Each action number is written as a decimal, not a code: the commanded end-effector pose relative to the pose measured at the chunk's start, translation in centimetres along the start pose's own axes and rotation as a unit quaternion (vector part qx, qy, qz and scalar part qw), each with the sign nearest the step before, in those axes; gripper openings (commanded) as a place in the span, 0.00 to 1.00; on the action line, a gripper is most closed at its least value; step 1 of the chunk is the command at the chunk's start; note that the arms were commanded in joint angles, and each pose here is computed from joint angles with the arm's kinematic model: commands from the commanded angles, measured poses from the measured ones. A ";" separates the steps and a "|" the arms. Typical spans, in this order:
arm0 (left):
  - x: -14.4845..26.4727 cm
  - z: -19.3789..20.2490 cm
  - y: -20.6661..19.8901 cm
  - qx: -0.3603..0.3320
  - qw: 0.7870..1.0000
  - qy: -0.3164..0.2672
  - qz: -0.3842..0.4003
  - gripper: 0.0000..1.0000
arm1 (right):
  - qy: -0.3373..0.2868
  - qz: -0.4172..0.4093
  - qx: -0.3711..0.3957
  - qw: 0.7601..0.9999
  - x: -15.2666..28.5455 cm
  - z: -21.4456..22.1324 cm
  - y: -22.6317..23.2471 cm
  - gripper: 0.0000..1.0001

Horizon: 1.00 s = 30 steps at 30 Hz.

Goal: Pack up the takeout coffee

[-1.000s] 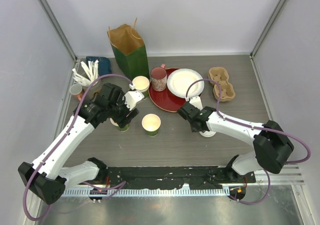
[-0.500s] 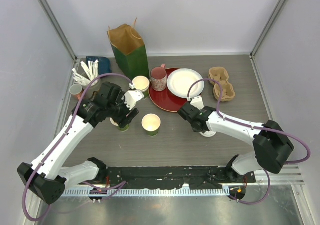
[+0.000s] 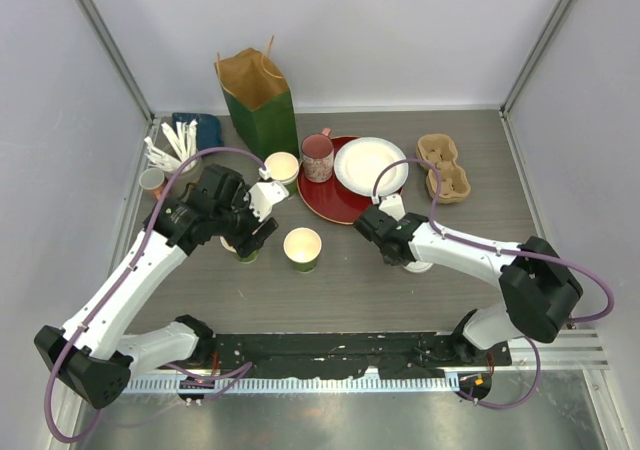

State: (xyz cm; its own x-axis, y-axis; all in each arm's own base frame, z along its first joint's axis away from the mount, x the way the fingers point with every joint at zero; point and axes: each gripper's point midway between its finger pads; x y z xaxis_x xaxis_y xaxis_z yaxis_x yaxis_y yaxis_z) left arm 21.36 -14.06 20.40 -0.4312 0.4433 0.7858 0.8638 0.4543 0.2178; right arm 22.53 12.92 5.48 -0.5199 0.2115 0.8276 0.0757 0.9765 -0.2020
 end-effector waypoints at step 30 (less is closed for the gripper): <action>2.0 -2.3 0.9 -0.014 0.999 -0.046 -0.022 0.65 | -0.026 -0.125 -0.101 0.987 4.3 -5.5 -2.7 0.49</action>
State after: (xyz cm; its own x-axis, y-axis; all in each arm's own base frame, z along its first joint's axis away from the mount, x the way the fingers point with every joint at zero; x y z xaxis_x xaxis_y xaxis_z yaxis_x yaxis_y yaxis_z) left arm 21.42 -14.31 21.38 -0.4362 0.4629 0.7717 0.8697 0.4369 0.2296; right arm 24.59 8.95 9.86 -0.5573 0.1561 0.8155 0.2104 0.9767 -0.0432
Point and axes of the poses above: each gripper's point midway between its finger pads, its own x axis back along the fingers, its own y axis along the line the jaws close on, z = x × y, and after that the axes turned 10 degrees about -x, right-handed
